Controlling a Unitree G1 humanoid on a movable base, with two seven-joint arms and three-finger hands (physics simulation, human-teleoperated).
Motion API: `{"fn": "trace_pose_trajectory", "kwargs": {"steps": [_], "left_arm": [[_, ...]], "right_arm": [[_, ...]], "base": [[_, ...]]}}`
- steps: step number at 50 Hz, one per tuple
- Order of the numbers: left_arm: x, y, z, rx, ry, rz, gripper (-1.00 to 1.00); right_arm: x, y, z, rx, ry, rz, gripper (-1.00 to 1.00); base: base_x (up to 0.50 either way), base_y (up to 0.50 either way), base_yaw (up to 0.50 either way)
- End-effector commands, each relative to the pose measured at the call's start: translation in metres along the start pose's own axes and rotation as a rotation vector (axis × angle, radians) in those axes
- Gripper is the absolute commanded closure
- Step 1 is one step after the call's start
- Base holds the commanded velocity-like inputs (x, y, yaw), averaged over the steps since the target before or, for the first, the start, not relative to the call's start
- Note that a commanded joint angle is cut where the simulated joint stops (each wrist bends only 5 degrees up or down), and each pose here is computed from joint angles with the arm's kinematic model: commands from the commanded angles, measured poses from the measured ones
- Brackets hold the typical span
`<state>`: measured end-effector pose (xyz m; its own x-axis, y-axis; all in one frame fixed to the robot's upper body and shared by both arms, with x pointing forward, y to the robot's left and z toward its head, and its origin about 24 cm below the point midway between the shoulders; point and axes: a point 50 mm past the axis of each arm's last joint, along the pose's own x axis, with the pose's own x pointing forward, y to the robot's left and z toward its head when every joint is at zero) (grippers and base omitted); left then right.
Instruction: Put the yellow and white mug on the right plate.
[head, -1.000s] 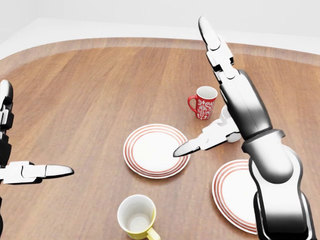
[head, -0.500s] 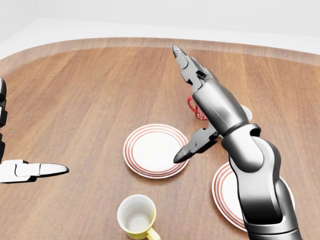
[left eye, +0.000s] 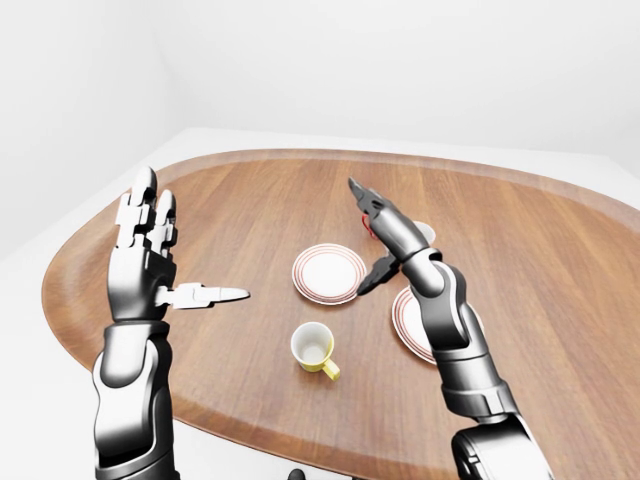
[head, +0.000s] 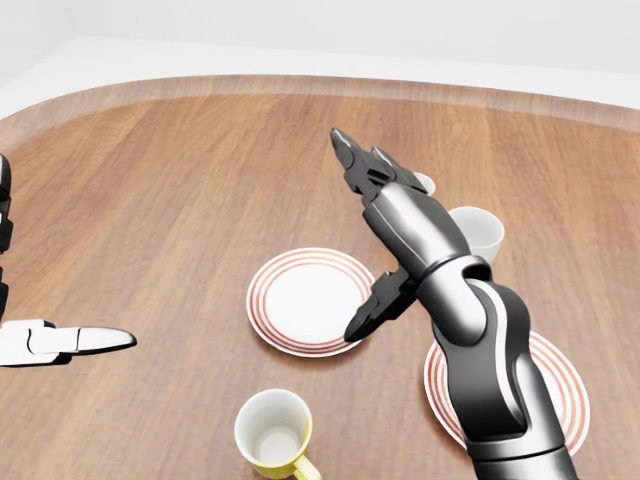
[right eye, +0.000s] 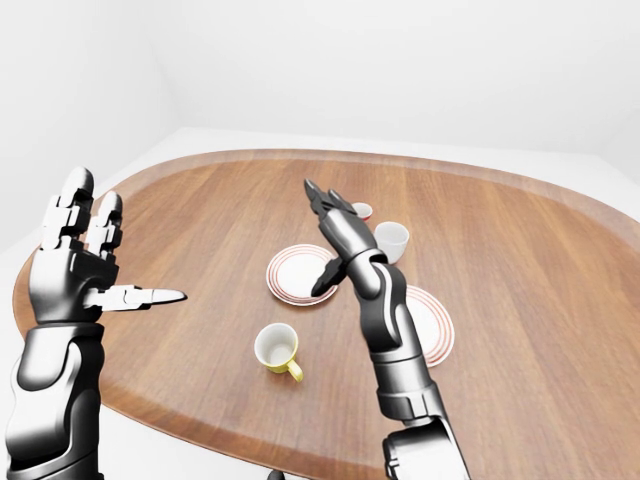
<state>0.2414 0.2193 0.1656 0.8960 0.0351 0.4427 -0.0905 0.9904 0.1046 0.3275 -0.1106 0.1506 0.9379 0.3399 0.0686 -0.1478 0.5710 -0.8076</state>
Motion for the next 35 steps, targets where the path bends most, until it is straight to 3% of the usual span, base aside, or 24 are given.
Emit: {"fn": "trace_pose_trajectory", "kwargs": {"steps": [1,14,35], "left_arm": [[0.001,0.002,0.000,0.001,0.001,0.002,-0.97],[0.006,0.013,-0.003,0.007,0.010,0.034,-0.97],[0.005,0.012,-0.005,0.007,0.020,0.031,-0.98]], "right_arm": [[0.007,0.011,-0.002,0.000,0.022,0.028,-1.00],[0.010,0.023,0.000,-0.009,0.031,0.055,-1.00],[-0.004,0.048,0.001,-0.044,0.051,0.096,-1.00]], "base": [[0.00,0.00,0.00],[0.00,0.00,0.00],[0.00,0.00,0.00]]}}
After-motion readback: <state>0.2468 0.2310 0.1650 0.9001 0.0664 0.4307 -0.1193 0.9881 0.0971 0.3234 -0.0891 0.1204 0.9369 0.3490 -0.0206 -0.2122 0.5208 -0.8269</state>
